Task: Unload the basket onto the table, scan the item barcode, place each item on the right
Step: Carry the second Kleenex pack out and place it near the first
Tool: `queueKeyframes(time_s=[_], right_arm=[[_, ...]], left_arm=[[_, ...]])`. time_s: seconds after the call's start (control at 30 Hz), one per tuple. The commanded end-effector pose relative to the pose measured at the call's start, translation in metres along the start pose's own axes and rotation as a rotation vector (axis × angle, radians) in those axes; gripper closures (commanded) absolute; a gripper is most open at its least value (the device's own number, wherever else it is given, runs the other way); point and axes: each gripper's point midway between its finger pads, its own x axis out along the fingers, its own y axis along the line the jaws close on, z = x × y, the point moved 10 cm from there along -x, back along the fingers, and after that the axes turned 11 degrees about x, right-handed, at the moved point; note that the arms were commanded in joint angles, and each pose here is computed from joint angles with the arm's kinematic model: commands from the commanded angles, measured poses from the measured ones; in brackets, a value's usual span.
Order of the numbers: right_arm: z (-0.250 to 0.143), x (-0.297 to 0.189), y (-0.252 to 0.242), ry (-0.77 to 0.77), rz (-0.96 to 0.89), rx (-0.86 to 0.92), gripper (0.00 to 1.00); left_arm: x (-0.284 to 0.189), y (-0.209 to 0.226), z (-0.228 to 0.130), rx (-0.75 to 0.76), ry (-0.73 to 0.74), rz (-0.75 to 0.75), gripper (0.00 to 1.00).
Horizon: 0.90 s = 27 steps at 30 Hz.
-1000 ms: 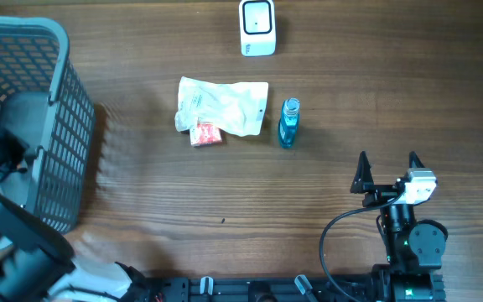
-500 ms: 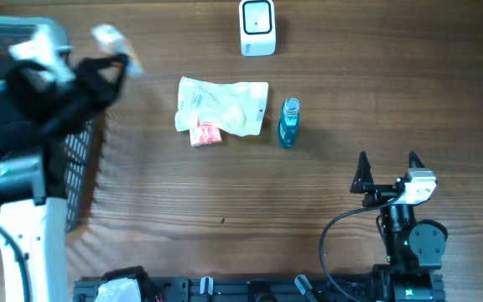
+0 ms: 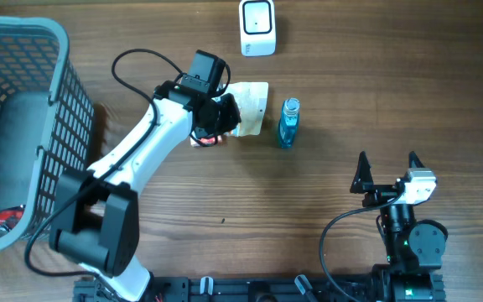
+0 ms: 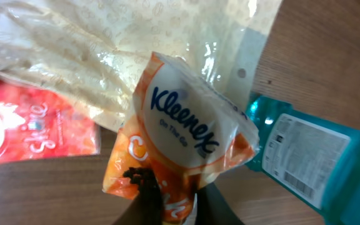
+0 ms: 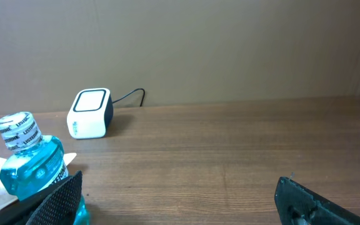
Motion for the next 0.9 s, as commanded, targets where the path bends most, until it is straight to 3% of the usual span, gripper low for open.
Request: queueKeyframes(time_s=[0.0, 0.17, 0.2, 0.23, 0.27, 0.3, 0.5, 0.73, 0.87], right_arm=[[0.000, 0.000, 0.001, -0.003, 0.010, 0.014, 0.00], [0.000, 0.000, 0.001, -0.003, 0.010, 0.014, 0.00], [0.000, 0.000, 0.001, -0.003, 0.010, 0.014, 0.00], [0.000, 0.000, 0.001, -0.003, 0.010, 0.014, 0.00], [0.000, 0.000, 0.001, -0.003, 0.010, 0.014, 0.00], [0.000, 0.000, 0.001, -0.003, 0.010, 0.014, 0.00], [0.000, 0.000, 0.001, -0.003, 0.010, 0.014, 0.00], [0.000, 0.000, 0.001, -0.003, 0.010, 0.015, 0.00], [0.000, 0.000, 0.001, -0.003, 0.010, 0.014, 0.00]], left_arm=[[0.019, -0.002, 0.003, -0.013, -0.007, 0.011, 0.79], [0.041, -0.004, 0.003, 0.004, 0.003, 0.013, 0.79], [0.044, -0.003, 0.003, 0.004, 0.006, 0.020, 0.70], [0.046, -0.002, 0.004, 0.004, 0.000, 0.034, 0.55], [0.045, -0.001, 0.005, 0.005, -0.010, 0.040, 0.24], [0.043, -0.002, 0.009, 0.009, -0.032, 0.026, 0.00], [-0.010, -0.012, 0.032, 0.002, -0.130, -0.088, 0.00], [-0.137, -0.003, 0.036, -0.017, -0.422, -0.178, 0.00], [-0.157, -0.004, 0.028, 0.032, -0.459, -0.181, 0.00]])
